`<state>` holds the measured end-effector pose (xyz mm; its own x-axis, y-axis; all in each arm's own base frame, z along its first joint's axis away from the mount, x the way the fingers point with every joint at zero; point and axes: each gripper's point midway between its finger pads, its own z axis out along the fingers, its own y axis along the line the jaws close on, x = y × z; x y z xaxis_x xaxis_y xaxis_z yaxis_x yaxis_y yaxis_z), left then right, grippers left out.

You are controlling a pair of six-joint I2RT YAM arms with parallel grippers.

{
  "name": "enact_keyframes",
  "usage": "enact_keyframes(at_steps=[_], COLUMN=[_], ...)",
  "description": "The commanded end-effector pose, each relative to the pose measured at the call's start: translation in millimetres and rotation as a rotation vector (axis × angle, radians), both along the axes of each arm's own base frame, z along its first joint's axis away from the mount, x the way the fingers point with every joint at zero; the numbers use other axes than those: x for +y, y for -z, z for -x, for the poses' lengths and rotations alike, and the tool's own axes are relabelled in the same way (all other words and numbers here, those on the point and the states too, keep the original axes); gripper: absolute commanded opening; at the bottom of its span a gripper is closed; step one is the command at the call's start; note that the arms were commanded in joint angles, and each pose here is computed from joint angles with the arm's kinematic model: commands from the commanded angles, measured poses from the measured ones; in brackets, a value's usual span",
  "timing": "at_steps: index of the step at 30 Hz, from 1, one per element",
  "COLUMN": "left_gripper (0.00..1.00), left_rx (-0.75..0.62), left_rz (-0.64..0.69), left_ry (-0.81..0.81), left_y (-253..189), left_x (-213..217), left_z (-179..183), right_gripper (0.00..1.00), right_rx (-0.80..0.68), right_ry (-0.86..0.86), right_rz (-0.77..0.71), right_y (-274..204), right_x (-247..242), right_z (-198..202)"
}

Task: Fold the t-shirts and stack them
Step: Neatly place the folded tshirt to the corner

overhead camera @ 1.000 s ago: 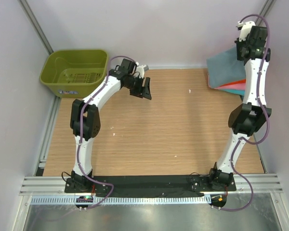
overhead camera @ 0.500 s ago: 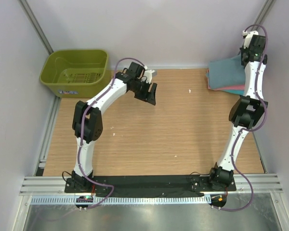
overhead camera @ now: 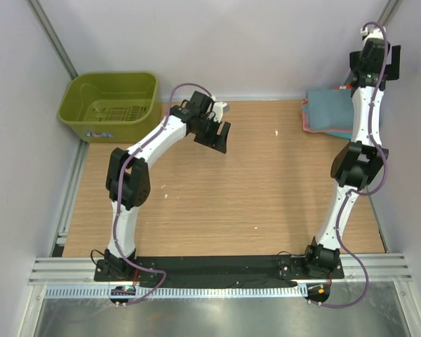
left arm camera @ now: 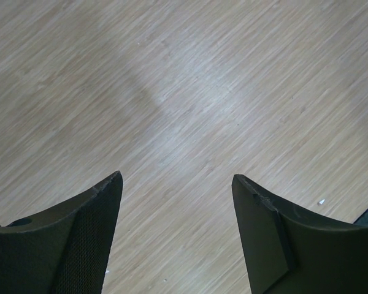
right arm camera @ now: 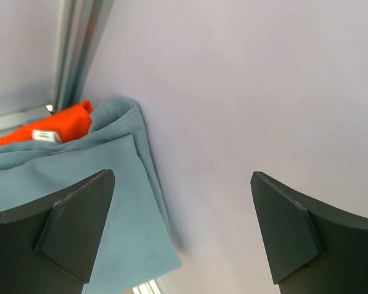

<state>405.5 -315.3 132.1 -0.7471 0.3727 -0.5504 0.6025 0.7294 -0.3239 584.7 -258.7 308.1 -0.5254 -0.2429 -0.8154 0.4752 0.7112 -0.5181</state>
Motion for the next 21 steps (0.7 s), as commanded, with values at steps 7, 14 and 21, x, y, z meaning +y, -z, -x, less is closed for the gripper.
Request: enact_keyframes(at_steps=[7, 14, 21], left_gripper=[0.76, 0.82, 1.0], left_rx=[-0.221, -0.461, -0.419], left_rz=[-0.003, -0.213, -0.309], left_ry=[-0.061, -0.314, -0.277], left_y=[-74, -113, -92], left_x=[14, 70, 91], left_z=[-21, -62, -38], right_gripper=[1.0, 1.0, 1.0], right_rx=[-0.072, 0.027, -0.012], right_ry=[-0.403, -0.684, -0.481], right_rz=[-0.246, -0.778, -0.809], right_y=[-75, -13, 3], right_x=[165, 293, 273], right_z=[59, 142, 191])
